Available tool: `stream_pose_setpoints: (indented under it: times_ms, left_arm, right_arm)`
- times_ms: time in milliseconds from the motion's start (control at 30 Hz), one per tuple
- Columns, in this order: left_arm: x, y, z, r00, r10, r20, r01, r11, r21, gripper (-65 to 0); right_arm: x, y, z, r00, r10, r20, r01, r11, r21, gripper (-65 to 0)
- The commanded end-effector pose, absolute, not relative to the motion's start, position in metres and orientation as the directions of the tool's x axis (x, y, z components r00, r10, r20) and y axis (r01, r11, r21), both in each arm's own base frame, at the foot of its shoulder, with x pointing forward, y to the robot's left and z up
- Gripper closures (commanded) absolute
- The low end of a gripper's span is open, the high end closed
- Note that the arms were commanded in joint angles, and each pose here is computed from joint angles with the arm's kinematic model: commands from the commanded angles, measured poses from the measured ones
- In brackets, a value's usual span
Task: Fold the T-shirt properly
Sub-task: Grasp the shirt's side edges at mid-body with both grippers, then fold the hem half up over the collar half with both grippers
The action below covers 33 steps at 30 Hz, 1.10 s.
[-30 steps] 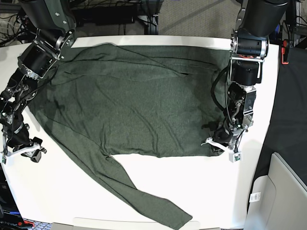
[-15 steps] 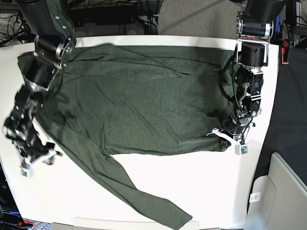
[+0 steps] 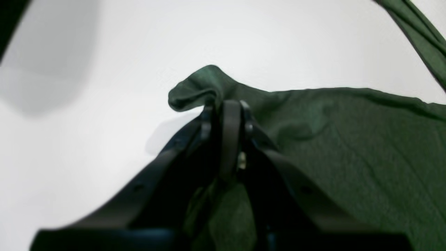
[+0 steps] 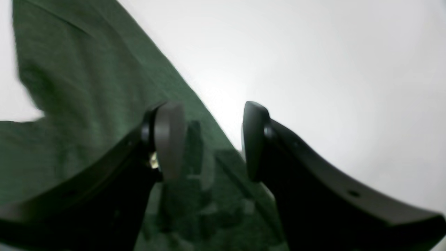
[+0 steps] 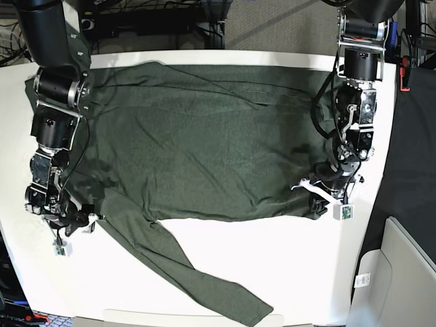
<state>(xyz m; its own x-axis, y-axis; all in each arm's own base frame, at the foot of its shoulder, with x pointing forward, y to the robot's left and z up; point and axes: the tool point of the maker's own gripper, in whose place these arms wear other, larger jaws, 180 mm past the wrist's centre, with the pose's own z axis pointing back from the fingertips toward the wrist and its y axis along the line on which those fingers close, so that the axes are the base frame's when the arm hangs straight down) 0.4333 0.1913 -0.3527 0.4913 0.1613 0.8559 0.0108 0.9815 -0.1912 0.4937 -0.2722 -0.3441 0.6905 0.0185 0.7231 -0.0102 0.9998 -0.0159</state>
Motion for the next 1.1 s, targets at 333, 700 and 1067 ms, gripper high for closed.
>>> stream_pose_setpoints:
  times_ms: [333, 700, 1067]
  left_arm:
    - [0.438, 0.214, -0.333, 0.443, 0.204, 0.873, -0.038, 0.977, -0.209, 0.0]
    - [0.431, 0.214, -0.336, 0.448, 0.200, 0.871, -0.036, 0.978, -0.206, 0.0]
    - [0.430, 0.208, -0.320, 0.413, 0.187, 0.891, -0.010, 0.980, -0.201, 0.0]
  right_arm:
    - [0.495, -0.282, -0.357, 0.697, 0.032, 0.717, -0.016, 0.999, -0.030, -27.7]
    - [0.459, -0.275, -0.402, 0.801, 0.058, 0.595, -0.047, 0.998, -0.033, -26.5]
    - [0.451, -0.253, -0.380, 0.787, 0.063, 0.613, -0.077, 0.997, -0.004, -5.3]
